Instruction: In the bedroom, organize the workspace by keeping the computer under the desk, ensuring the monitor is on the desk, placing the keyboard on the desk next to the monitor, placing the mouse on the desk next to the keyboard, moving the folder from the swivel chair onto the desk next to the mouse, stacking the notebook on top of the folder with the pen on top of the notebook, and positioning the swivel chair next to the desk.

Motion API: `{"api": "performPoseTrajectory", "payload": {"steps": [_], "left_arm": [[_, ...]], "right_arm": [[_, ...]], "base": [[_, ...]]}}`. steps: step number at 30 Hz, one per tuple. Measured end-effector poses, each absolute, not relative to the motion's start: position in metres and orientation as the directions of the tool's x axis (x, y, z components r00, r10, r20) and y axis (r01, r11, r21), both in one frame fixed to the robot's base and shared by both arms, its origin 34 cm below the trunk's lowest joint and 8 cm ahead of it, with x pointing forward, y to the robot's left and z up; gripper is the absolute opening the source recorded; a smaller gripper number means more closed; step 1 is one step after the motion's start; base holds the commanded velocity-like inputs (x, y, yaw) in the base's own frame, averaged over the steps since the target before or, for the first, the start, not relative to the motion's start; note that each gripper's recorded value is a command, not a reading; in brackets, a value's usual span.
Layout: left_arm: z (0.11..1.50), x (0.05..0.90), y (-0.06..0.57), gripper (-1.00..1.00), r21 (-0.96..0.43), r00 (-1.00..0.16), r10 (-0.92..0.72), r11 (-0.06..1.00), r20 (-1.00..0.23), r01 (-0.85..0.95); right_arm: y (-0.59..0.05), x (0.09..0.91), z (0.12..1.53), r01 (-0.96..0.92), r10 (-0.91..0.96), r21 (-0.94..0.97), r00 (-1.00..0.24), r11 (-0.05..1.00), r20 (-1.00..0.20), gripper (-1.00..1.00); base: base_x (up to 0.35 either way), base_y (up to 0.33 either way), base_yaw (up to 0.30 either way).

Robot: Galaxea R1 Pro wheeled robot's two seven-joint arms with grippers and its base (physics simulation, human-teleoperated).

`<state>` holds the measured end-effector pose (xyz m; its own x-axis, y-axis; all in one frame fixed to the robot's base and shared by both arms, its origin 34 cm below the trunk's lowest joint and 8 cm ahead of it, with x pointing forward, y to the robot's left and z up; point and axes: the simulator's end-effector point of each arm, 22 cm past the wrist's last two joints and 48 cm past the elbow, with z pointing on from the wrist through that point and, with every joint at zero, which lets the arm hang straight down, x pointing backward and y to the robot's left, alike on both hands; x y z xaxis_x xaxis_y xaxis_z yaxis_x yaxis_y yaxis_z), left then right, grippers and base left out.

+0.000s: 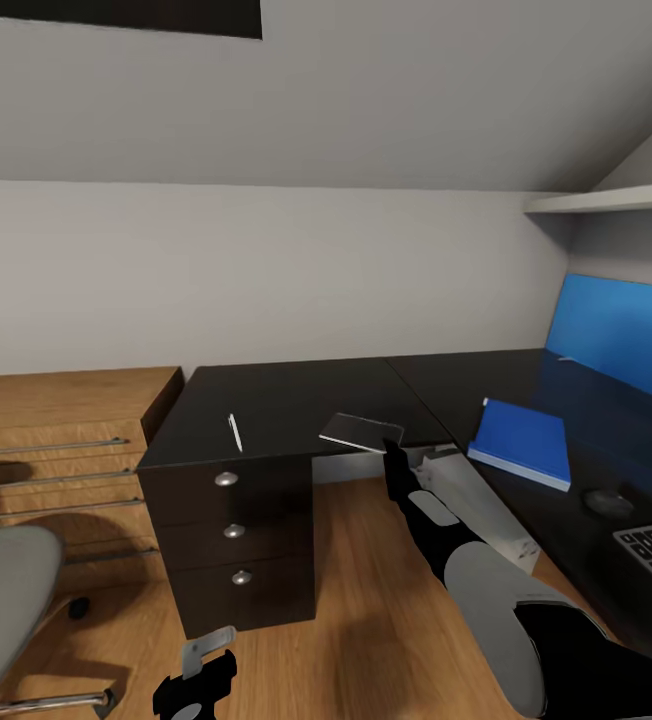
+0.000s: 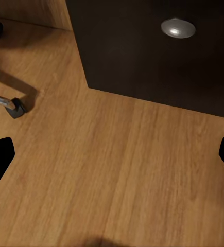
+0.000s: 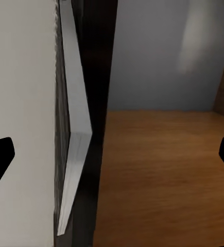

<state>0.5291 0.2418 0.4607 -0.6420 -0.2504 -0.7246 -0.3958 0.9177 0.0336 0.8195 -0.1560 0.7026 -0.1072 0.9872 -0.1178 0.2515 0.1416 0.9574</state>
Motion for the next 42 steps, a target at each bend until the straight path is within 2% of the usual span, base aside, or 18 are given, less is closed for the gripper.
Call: {"api": "performPoseTrajectory", "payload": {"steps": [30, 31, 42], "left_arm": [[0.4685, 0.5302, 0.2426, 1.0, 0.035, -0.643, -0.252, 0.916, -0.723, -0.399], [0.4685, 0.5302, 0.2426, 1.0, 0.035, -0.643, -0.252, 0.916, -0.723, -0.399], [0.4684, 0.53, 0.2427, 1.0, 0.035, -0.643, -0.252, 0.916, -0.723, -0.399]], "right_arm": [[-0.155, 0.821, 0.711, 0.251, 0.987, 0.957, -0.109, 0.142, -0.118, 1.0], [-0.1552, 0.821, 0.7109, 0.251, 0.987, 0.957, -0.109, 0.142, -0.118, -1.0], [-0.156, 0.8216, 0.7123, 0.248, 0.987, 0.958, -0.108, 0.146, -0.122, -1.0]], "base": [[0.031, 0.022, 0.0], [0.004, 0.003, 0.0], [0.001, 0.001, 0.0]]}}
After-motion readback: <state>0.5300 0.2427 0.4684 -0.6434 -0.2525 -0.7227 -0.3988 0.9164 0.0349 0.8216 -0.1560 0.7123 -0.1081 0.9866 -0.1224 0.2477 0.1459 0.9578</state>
